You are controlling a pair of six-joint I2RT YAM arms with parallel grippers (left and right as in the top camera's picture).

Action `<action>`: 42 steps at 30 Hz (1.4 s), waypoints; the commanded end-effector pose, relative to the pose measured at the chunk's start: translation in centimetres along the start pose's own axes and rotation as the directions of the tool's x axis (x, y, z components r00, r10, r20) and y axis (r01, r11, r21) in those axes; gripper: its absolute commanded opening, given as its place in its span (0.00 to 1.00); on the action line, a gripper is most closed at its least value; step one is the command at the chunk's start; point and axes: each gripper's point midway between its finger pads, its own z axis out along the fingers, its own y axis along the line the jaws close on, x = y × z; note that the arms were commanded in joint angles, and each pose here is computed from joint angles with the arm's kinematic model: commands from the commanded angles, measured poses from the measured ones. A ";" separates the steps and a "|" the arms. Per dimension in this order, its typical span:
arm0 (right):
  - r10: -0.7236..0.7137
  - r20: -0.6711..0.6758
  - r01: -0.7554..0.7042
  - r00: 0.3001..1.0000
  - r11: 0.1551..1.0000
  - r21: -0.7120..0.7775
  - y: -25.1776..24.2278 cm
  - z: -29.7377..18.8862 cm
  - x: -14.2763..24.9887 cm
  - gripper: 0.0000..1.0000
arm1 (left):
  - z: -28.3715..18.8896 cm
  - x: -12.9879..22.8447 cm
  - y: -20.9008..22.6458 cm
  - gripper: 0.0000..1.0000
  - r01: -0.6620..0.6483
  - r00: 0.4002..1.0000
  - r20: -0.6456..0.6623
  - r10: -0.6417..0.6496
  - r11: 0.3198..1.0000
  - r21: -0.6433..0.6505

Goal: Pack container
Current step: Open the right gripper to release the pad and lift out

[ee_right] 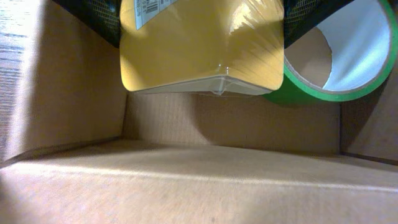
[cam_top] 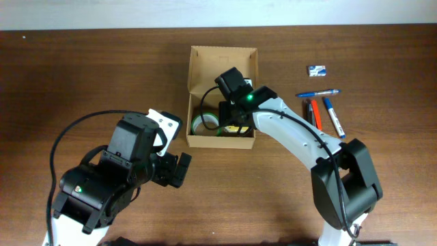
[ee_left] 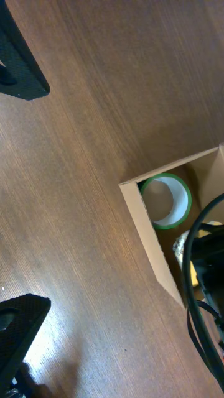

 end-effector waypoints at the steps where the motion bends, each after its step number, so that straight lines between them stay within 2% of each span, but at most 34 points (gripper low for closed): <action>1: -0.001 -0.002 0.001 1.000 1.000 0.027 -0.1 0.5 0.4 0.68 | -0.8 -0.6 -0.2 1.00 -0.015 0.999 0.033 0.015 1.000 0.014; 4: -0.002 -0.006 0.002 1.000 1.000 0.030 -0.2 0.5 0.5 0.76 | -0.8 -0.6 -0.2 1.00 -0.015 0.999 0.033 0.015 1.000 0.014; 23: -0.003 -0.019 0.004 1.000 0.999 0.033 -0.3 0.4 0.8 0.84 | -0.8 -0.6 -0.2 0.99 -0.015 0.999 0.033 0.015 1.000 0.014; 25: -0.003 -0.019 0.004 1.000 0.999 0.034 -0.3 0.4 0.8 0.88 | -0.8 -0.6 -0.2 1.00 -0.015 0.999 0.033 0.015 1.000 0.014; 36: -0.008 -0.026 0.009 1.000 1.000 0.023 -0.2 0.3 0.9 0.88 | -0.8 -0.6 -0.2 1.00 -0.015 0.999 0.033 0.015 1.000 0.014; 42: -0.016 -0.004 0.016 1.000 1.000 -0.003 0.4 -2.4 -0.2 0.88 | -0.8 -0.6 -0.2 1.00 -0.015 0.999 0.033 0.015 1.000 0.014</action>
